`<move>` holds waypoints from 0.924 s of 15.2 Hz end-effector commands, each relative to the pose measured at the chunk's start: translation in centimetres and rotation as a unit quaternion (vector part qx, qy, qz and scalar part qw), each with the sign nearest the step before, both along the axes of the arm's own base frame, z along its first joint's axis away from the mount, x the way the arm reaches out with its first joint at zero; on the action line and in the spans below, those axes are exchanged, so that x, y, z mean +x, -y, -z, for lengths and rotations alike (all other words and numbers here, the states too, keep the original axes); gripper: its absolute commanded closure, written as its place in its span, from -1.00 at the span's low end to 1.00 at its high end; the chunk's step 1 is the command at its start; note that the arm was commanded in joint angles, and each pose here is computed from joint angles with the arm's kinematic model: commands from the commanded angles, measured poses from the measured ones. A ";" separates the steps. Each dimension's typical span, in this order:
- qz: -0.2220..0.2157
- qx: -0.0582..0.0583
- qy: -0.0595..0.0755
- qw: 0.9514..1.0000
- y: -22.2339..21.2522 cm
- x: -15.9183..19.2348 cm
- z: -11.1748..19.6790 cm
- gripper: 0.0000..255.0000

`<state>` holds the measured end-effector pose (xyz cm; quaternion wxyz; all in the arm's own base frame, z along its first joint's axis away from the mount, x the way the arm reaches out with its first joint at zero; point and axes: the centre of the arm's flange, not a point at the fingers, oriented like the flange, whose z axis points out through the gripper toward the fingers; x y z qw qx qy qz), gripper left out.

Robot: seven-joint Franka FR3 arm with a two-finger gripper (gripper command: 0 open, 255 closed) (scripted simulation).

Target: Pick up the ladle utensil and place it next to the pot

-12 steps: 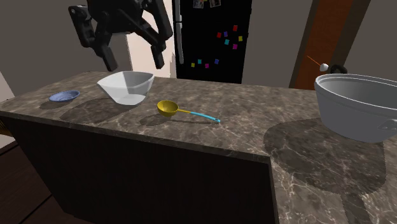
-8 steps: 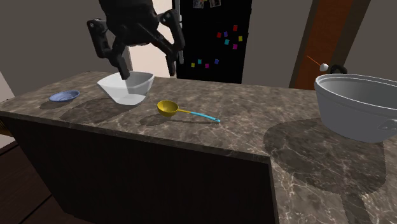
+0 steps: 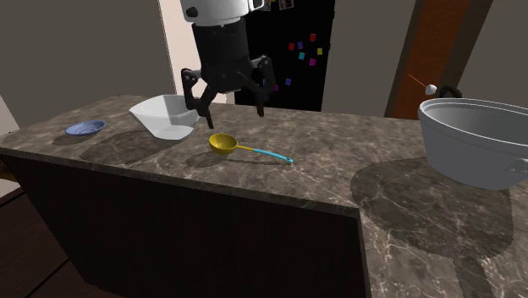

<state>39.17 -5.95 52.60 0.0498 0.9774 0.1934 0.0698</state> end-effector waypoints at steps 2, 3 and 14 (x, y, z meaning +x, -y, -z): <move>-0.076 -0.005 0.002 0.997 1.2 3.0 2.2 -1.00; -0.100 -0.007 0.002 0.995 1.4 4.0 3.0 -1.00; -0.360 -0.021 0.004 0.933 1.0 15.5 11.4 -1.00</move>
